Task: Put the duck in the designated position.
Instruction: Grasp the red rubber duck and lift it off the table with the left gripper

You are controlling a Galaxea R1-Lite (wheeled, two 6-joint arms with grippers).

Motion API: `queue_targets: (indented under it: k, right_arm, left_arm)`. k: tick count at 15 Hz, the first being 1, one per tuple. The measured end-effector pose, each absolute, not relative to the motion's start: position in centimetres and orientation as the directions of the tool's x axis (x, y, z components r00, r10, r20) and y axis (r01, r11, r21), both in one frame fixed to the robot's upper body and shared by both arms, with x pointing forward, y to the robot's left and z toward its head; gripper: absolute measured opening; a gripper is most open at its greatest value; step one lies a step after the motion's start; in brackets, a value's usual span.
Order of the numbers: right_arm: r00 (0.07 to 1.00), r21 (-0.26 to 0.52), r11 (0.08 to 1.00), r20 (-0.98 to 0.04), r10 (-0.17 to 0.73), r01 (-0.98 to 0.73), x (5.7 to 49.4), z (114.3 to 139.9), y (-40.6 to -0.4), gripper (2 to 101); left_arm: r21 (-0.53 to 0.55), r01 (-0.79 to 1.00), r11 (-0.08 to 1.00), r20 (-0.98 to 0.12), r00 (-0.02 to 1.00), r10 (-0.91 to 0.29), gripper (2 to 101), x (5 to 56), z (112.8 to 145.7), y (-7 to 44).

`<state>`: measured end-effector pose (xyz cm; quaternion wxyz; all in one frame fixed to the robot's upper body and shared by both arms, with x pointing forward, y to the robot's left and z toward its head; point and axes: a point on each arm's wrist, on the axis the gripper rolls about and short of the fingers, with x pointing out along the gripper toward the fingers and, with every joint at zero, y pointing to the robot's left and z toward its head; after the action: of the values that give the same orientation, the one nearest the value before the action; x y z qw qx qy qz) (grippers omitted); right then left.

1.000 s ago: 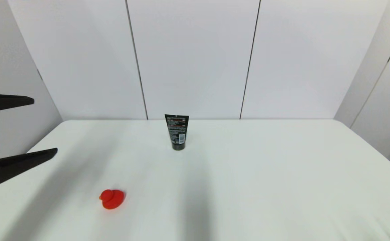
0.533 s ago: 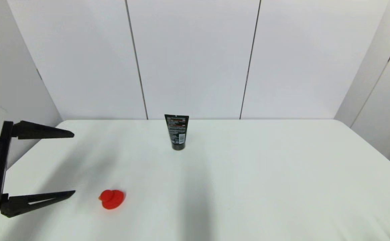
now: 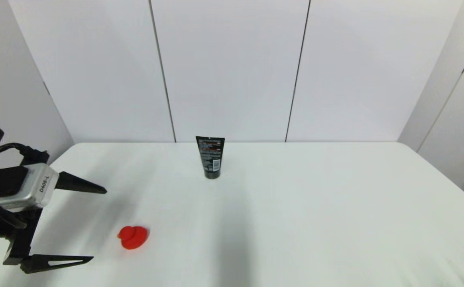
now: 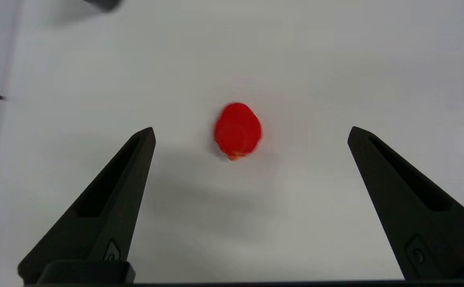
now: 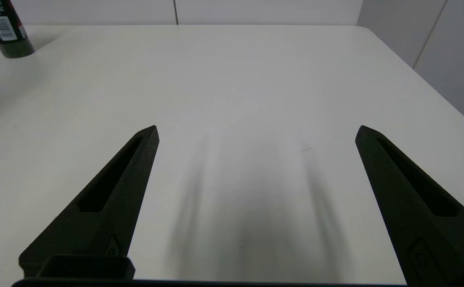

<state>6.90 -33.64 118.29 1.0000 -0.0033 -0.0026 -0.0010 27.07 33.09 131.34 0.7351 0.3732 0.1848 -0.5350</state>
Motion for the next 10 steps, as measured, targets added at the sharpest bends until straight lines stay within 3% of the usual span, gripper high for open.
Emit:
queue_targets:
  k: [10]
  right_arm:
    - [1.000, -0.007, 1.000, 0.006, -0.002, 0.002, 6.9, 118.3, -33.6, 97.7]
  left_arm:
    - [0.150, 0.984, 0.091, -0.761, 0.174, -0.625, 97.9, 30.2, 128.0, 31.8]
